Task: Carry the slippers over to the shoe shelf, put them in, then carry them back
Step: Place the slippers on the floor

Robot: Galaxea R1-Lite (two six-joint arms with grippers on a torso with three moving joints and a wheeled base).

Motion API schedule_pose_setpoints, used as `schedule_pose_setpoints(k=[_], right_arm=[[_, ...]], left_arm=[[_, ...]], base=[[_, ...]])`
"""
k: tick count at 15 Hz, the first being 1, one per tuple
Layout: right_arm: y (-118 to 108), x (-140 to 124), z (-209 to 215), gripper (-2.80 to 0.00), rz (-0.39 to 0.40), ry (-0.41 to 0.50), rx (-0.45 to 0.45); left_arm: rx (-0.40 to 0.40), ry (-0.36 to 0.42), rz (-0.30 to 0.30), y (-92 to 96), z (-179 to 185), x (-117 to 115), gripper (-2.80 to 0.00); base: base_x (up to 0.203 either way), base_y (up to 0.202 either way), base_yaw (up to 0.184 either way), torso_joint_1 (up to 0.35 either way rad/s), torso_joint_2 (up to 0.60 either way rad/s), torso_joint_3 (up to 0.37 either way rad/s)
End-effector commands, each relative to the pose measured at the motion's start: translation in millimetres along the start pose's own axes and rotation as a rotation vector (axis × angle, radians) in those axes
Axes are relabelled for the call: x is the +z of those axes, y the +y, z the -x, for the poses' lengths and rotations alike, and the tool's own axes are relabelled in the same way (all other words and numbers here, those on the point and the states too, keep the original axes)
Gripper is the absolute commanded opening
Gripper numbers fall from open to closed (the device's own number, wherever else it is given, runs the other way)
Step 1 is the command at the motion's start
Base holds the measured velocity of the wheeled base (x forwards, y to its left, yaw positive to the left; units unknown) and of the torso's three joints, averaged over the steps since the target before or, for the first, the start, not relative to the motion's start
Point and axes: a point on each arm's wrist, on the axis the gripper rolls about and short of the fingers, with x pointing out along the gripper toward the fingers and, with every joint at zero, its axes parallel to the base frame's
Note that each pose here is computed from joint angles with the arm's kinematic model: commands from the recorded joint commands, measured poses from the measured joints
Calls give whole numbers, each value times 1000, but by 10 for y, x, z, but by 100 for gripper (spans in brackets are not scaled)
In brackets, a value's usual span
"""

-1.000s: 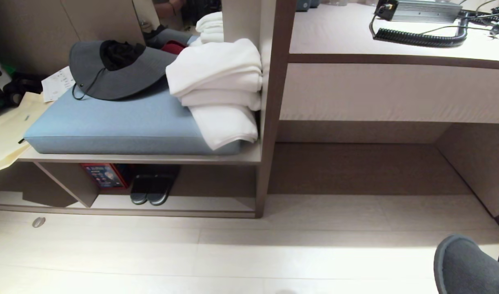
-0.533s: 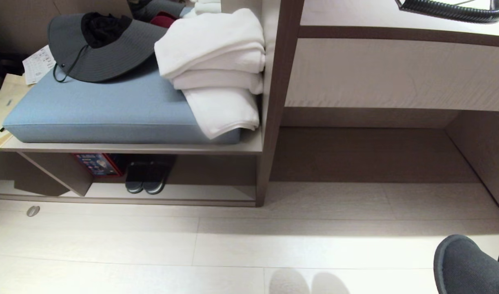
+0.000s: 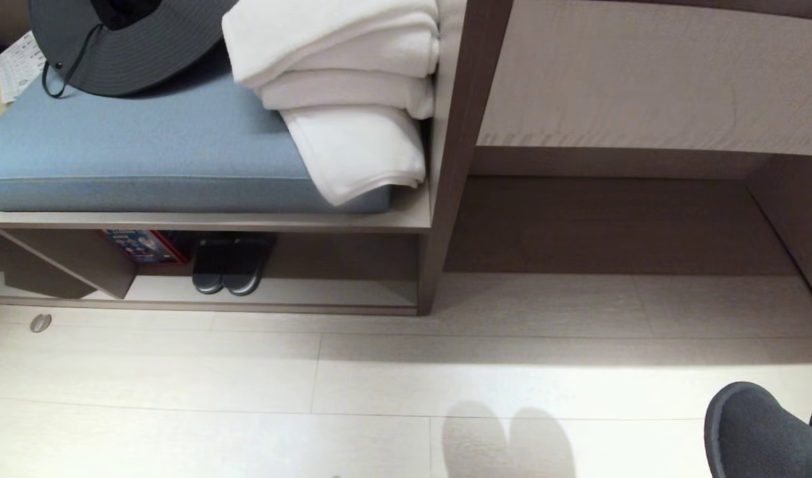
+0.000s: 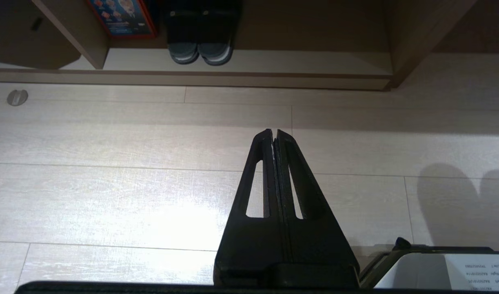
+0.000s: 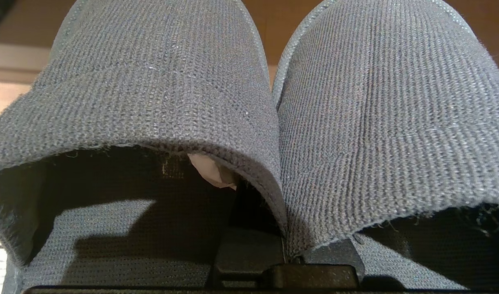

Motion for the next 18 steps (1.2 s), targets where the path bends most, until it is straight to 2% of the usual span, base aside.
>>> schedule_pose_setpoints(k=[1, 18], right_arm=[[0, 0, -1, -280, 2, 2, 2], [0, 0, -1, -280, 3, 2, 2]], left_arm=[[1, 0, 1, 0, 0, -1, -280], [1, 1, 1, 0, -1, -4, -280]], base=[[0, 0, 0, 2, 2, -201], [0, 0, 0, 4, 2, -198]])
